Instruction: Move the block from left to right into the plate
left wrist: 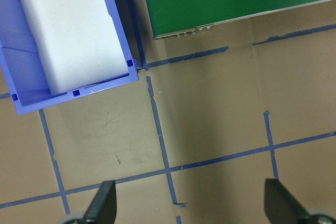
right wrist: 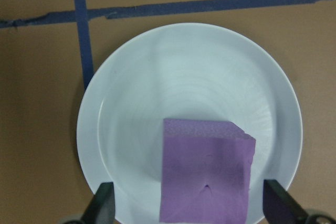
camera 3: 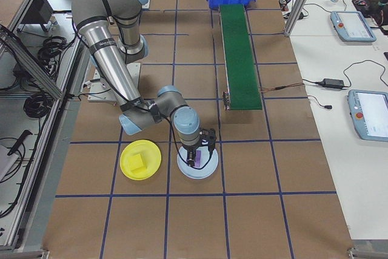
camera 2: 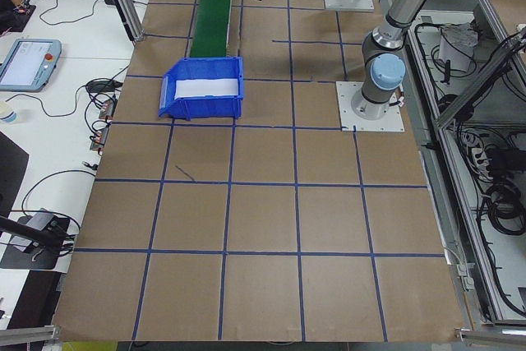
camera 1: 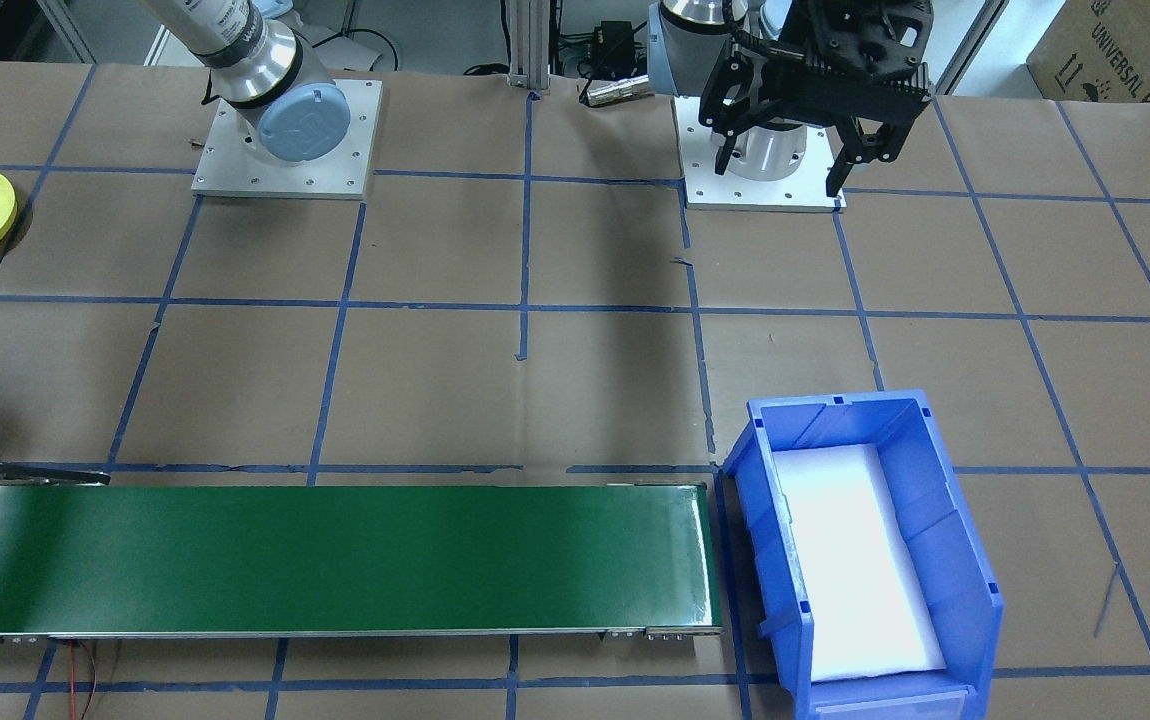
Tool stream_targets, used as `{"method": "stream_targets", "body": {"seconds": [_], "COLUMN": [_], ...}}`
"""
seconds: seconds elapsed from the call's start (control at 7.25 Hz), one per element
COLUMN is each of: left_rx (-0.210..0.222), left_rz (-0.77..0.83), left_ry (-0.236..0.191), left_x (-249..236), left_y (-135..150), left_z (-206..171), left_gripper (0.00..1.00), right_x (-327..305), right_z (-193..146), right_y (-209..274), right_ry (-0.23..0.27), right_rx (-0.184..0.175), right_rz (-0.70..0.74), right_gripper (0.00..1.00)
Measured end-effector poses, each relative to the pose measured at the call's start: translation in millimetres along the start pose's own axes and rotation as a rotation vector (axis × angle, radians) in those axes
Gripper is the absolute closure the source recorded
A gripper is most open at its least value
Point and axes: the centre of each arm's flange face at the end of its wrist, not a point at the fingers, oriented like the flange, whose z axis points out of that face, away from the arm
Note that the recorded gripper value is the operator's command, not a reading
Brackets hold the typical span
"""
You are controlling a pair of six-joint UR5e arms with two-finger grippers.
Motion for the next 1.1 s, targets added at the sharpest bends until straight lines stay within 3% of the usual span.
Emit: {"method": "stream_targets", "body": {"seconds": [0.28,0.55,0.83,1.1], "left_rx": [0.000,0.000,-0.001,-0.001], "left_rz": [-0.001,-0.001,0.001,0.001], "left_ry": [0.001,0.002,0.002,0.002], "left_x": [0.1,0.4,1.3,1.6], "left_y": [-0.1,0.2,0.2,0.4], "left_z": [0.2,-0.1,0.3,0.2], "left_gripper": [0.00,0.00,0.00,0.00], "right_x": [-94.1,-215.2,-341.5,-460.5], "right_z": [-82.2,-154.3,-208.8,-235.0], "right_y": [-25.2,-42.3,-56.5,-53.6], "right_ry": [0.046,0.015,0.010,-0.007], "right_rx": [-0.063,-0.108,-0.113,-0.080], "right_rz": [-0.036,-0.050,-0.072,-0.073], "right_gripper": [0.00,0.00,0.00,0.00]}}
